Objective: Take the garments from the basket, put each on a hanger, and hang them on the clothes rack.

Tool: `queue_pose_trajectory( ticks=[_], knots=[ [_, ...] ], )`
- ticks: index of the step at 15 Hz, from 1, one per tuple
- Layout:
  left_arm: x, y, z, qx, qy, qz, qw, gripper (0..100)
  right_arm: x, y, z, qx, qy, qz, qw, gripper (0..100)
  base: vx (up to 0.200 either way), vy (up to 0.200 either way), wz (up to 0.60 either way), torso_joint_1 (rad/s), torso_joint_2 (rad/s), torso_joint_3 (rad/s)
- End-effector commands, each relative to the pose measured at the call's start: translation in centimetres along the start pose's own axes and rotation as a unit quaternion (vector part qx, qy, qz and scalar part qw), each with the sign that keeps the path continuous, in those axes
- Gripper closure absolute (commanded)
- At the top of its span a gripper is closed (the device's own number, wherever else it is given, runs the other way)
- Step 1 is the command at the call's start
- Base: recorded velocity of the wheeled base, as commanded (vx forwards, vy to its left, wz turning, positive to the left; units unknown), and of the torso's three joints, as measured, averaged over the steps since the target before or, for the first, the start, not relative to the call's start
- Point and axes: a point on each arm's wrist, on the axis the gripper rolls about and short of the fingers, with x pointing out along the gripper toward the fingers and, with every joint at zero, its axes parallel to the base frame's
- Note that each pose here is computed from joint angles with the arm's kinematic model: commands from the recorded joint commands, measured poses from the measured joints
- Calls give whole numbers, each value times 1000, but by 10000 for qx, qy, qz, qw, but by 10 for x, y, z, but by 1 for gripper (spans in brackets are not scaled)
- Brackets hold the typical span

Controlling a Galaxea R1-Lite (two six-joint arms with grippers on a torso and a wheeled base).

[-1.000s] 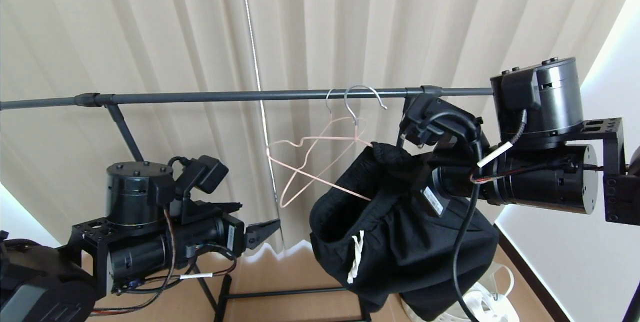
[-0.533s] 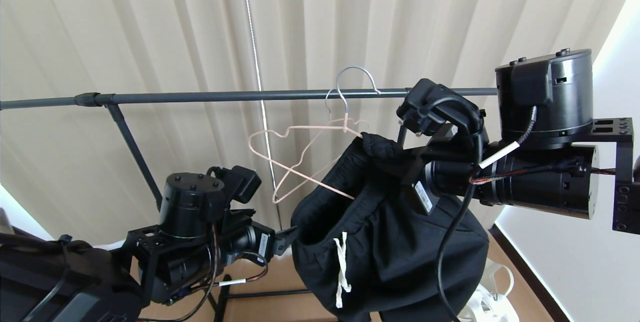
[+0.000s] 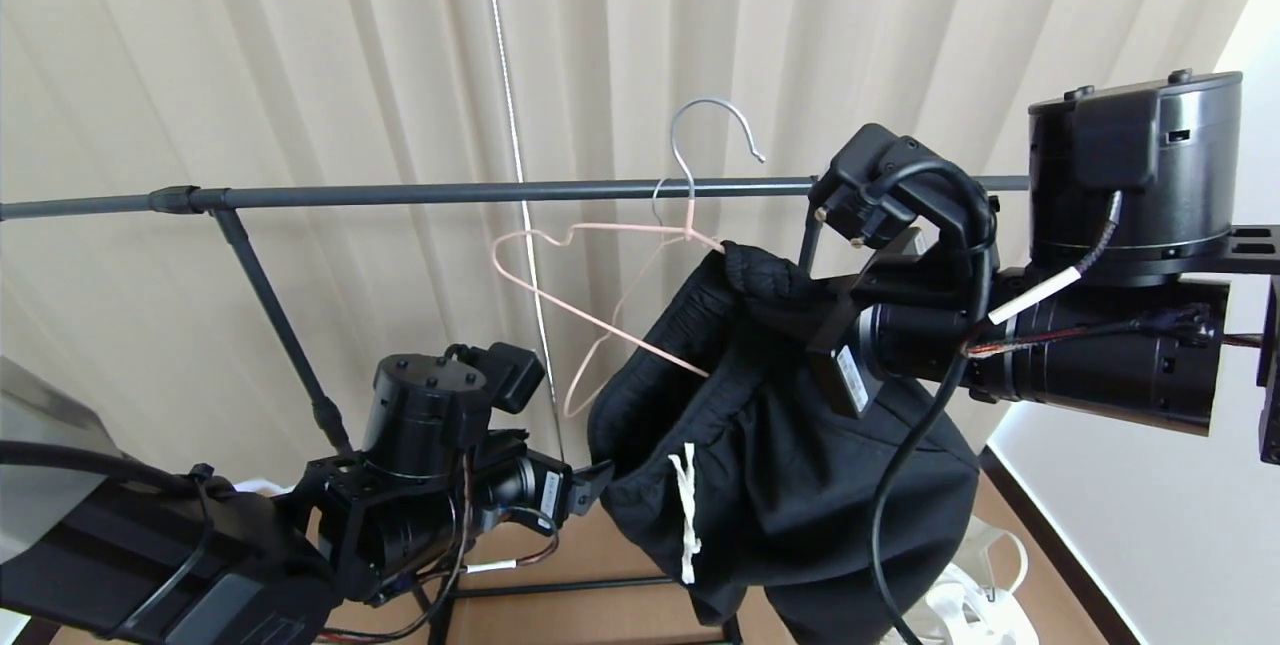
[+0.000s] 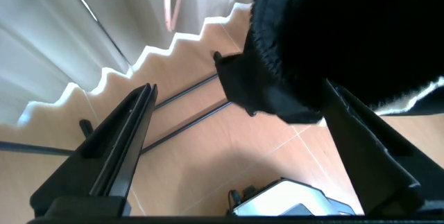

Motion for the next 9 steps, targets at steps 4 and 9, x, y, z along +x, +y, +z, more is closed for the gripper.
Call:
queue_pose_trajectory(
  ticks=[4, 9],
  knots=[
    [7, 0, -4, 0, 99, 68, 9999, 0, -6, 1, 4, -7, -119, 19, 9999, 100, 0, 0, 0, 0, 0, 0],
    [9, 0, -3, -34, 60, 72, 9999, 0, -14, 7, 9, 65, -258, 118, 9996, 100, 0, 0, 0, 0, 0, 0]
  ],
)
